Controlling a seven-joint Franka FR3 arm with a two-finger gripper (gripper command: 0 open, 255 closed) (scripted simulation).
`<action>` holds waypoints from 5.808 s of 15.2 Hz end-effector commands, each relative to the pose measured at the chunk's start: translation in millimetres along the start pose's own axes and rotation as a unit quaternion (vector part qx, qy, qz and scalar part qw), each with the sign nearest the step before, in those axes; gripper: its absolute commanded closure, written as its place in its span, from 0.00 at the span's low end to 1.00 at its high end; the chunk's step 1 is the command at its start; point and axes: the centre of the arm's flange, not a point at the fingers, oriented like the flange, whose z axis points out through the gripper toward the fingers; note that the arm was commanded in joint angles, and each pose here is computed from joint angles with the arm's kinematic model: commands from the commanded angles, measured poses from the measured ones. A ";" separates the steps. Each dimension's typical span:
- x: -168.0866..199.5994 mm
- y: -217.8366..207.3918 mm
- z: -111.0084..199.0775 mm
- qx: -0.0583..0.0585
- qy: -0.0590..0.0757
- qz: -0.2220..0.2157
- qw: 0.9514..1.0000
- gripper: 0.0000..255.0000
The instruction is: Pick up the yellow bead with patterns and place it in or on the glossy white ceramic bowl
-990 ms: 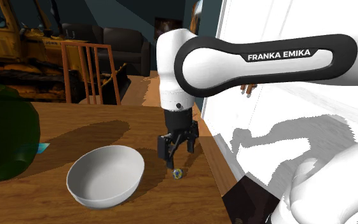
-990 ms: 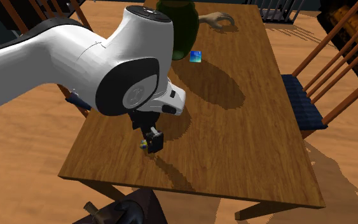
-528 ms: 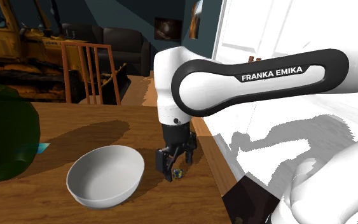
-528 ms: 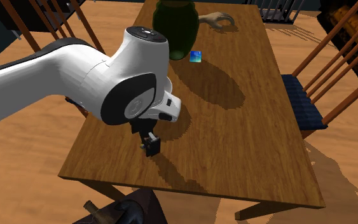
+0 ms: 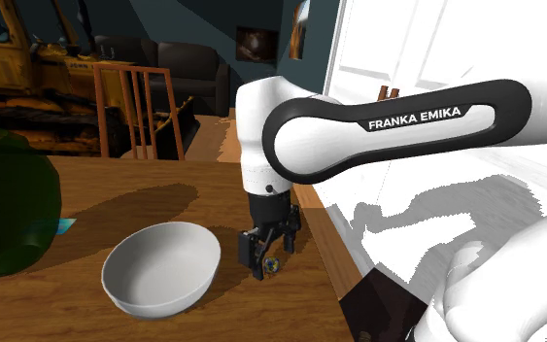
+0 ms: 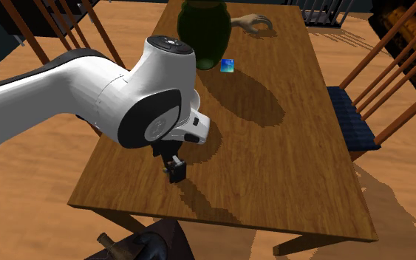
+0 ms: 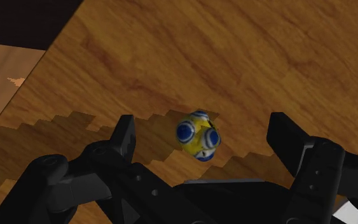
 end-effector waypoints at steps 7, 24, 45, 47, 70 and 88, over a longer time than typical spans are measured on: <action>0.0 0.0 0.0 0.000 0.000 0.000 1.000 1.00; -16.4 0.4 -72.0 0.000 0.000 0.000 1.000 1.00; 24.7 -86.4 -158.6 0.000 0.000 0.000 1.000 1.00; 38.8 -108.1 -163.6 0.000 0.000 0.000 1.000 1.00; 89.4 -158.6 -95.4 0.000 0.000 0.000 1.000 1.00; 89.4 -158.6 -145.4 0.000 0.000 0.000 1.000 0.00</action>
